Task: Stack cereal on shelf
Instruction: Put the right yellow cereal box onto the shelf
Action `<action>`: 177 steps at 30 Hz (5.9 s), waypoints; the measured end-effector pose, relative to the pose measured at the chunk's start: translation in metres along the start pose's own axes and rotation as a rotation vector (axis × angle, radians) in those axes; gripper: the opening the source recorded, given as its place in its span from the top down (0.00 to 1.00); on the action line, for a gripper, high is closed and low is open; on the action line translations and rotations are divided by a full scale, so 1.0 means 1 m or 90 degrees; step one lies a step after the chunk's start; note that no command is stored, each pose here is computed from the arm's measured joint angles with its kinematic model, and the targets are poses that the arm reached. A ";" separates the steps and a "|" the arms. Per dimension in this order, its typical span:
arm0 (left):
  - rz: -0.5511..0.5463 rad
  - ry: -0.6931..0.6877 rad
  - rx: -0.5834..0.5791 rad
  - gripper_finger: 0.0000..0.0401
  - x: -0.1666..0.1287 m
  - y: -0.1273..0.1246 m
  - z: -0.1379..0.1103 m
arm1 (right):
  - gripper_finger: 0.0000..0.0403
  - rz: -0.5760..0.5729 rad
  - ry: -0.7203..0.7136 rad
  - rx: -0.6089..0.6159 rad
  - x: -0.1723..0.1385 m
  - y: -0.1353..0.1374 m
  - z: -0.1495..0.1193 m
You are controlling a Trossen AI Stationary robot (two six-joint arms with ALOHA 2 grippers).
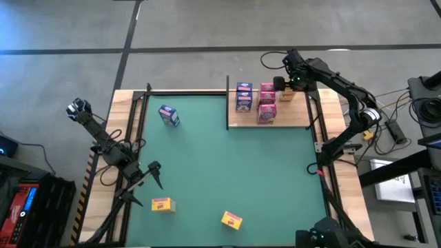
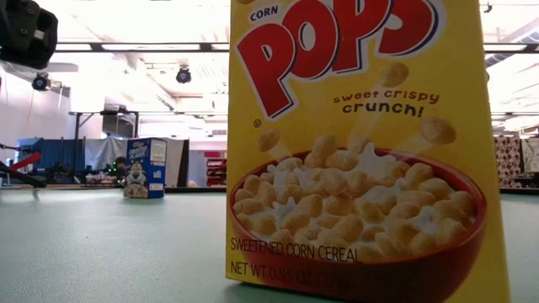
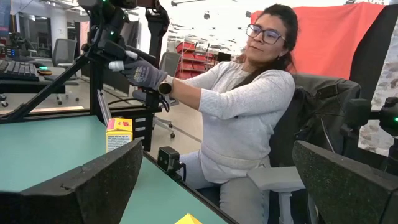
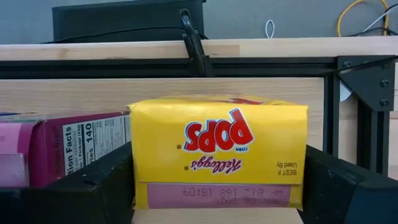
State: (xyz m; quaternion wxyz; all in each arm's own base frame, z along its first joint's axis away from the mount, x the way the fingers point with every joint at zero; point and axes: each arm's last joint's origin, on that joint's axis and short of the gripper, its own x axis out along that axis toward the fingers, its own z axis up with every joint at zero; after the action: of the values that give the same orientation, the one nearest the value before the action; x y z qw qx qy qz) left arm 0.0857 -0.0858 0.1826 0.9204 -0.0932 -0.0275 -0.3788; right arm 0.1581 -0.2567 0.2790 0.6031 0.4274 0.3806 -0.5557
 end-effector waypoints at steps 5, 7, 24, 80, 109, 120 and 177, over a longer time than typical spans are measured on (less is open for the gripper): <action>0.000 0.000 0.000 0.01 0.000 0.000 0.000 | 0.25 -0.003 0.005 0.004 0.001 -0.001 -0.001; 0.000 0.000 0.000 0.01 0.000 0.000 0.000 | 0.25 -0.007 0.012 0.003 0.001 -0.001 -0.002; 0.000 0.000 0.000 0.01 0.000 0.000 0.000 | 0.24 -0.019 0.036 0.007 -0.003 -0.003 -0.004; 0.000 0.000 0.000 0.01 0.000 0.000 0.000 | 0.01 0.030 0.199 0.304 -0.072 0.079 -0.295; 0.000 0.000 0.000 0.01 0.000 0.000 0.000 | 0.01 0.026 0.270 0.216 -0.078 0.245 -0.428; 0.000 0.000 0.000 0.01 0.000 0.000 0.000 | 0.01 0.010 0.281 0.251 -0.091 0.254 -0.462; 0.000 0.000 0.000 0.01 0.000 0.000 0.000 | 0.01 0.013 0.403 0.367 -0.103 0.261 -0.482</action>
State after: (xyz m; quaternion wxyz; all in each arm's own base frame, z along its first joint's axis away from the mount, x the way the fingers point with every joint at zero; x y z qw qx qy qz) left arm 0.0857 -0.0858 0.1826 0.9205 -0.0934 -0.0274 -0.3785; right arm 0.4163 0.2358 0.2327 0.3178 0.7316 0.3720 -0.4746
